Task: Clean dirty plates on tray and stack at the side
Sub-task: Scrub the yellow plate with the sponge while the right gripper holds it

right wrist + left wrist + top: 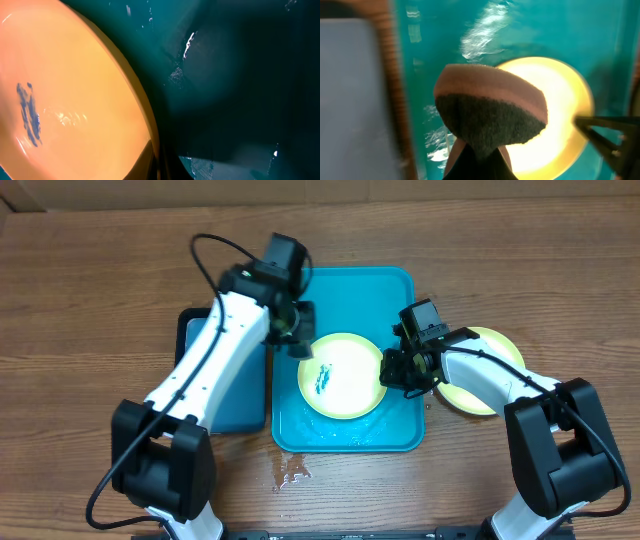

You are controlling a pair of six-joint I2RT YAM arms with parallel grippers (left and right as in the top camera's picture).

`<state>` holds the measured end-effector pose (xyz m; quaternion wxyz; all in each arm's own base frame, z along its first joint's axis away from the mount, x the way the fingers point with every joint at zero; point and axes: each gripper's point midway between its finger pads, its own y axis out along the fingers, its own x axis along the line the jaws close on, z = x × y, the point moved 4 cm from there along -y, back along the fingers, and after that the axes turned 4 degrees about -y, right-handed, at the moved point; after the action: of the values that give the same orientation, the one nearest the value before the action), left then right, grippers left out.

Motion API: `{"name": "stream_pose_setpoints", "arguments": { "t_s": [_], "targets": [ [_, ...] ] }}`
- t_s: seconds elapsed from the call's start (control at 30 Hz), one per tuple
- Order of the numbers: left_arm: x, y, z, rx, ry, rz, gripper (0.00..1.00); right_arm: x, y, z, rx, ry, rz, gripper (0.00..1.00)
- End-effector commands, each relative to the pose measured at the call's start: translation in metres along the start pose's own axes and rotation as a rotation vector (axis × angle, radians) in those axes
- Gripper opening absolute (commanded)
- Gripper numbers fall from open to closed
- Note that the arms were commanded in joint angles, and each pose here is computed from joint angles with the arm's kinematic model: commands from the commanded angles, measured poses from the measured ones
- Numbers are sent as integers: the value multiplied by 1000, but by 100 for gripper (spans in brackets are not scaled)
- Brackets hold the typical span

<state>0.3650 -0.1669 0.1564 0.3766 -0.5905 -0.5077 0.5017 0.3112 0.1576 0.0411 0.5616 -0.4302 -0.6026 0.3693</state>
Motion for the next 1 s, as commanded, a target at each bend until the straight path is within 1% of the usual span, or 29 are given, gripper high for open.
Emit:
{"name": "stream_pose_setpoints", "arguments": {
  "t_s": [0.0, 0.13, 0.2, 0.23, 0.33, 0.47, 0.57, 0.6, 0.67, 0.83, 0.87, 0.93, 0.97],
  "targets": [
    [-28, 26, 25, 83, 3, 83, 4, -10, 9, 13, 49, 26, 43, 4],
    [-51, 62, 40, 147, 32, 133, 4, -10, 9, 13, 50, 27, 43, 4],
    [-53, 77, 41, 162, 35, 129, 4, -10, 9, 14, 53, 28, 45, 4],
    [-49, 87, 42, 169, 32, 104, 4, -11, 9, 15, 56, 29, 46, 4],
    [-28, 108, 42, 176, 0, -11, 4, -11, 9, 16, 63, 31, 49, 4],
    [10, 121, 43, 174, -6, -223, 4, -12, 9, 18, 68, 32, 51, 4],
    [37, 116, 45, 170, 10, -387, 4, -12, 9, 18, 70, 33, 52, 4],
    [50, 110, 45, 167, 23, -473, 4, -12, 9, 18, 70, 33, 52, 4],
    [58, 104, 45, 175, 37, -523, 4, -12, 9, 18, 70, 33, 52, 4],
    [61, 102, 43, 178, 37, -528, 4, -12, 9, 18, 70, 33, 52, 4],
    [58, 103, 44, 182, 32, -508, 4, -12, 9, 18, 70, 33, 52, 4],
    [45, 109, 47, 216, 25, -402, 4, -12, 9, 18, 70, 33, 52, 4],
    [31, 114, 50, 248, 32, -299, 4, -12, 9, 18, 70, 33, 52, 4]
  ]
}}
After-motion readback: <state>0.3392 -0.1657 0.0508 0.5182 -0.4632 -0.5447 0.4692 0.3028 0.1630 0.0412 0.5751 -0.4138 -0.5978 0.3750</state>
